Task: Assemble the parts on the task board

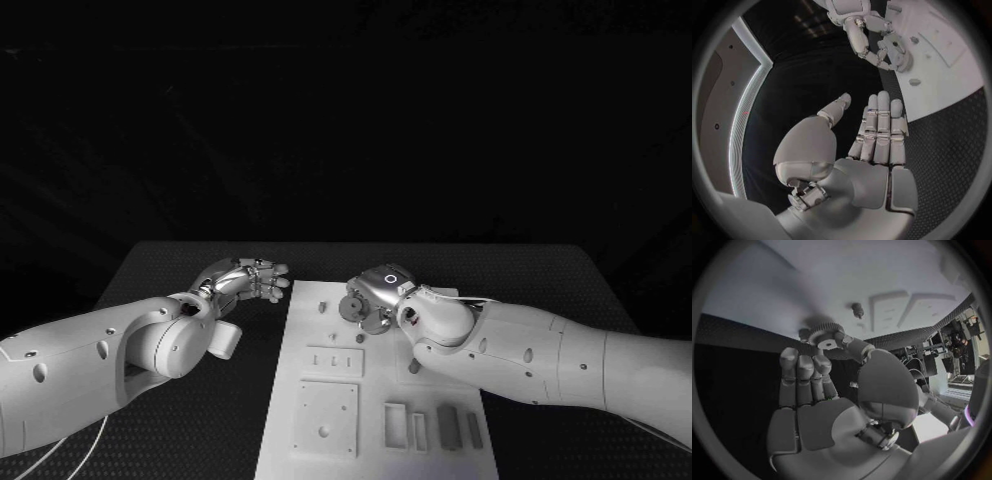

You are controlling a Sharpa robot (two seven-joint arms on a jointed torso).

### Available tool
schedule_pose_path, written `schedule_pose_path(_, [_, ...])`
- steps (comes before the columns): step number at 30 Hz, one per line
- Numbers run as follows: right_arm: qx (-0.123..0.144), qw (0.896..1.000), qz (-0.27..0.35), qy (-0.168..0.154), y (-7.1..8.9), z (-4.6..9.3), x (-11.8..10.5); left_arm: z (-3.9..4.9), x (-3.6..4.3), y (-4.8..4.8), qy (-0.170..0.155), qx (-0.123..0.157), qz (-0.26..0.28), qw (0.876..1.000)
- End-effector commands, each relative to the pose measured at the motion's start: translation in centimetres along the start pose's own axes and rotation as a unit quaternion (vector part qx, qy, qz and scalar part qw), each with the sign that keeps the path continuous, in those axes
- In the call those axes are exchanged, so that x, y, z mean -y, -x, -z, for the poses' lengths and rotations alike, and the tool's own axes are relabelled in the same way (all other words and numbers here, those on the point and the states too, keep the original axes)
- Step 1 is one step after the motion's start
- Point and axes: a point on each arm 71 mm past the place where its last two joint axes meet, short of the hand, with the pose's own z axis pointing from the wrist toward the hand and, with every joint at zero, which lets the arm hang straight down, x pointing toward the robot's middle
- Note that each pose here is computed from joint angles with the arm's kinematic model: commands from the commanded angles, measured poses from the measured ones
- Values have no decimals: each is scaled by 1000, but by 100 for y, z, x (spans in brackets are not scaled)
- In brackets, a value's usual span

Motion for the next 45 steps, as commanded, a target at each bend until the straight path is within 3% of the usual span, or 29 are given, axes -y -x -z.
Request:
schedule_pose_path(1, [-14,1000,11,-5,-31,3,10,-5,15,-16,-5,-4,1,1000])
schedule_pose_path(27, [-17,1000,-12,-7,-58,-22,-14,-7,13,-20,-4,-6,1,1000])
schedule_pose_path(45, [-64,997,-31,-25,-144,15,121,0,11,-7,-3,-4,1,1000])
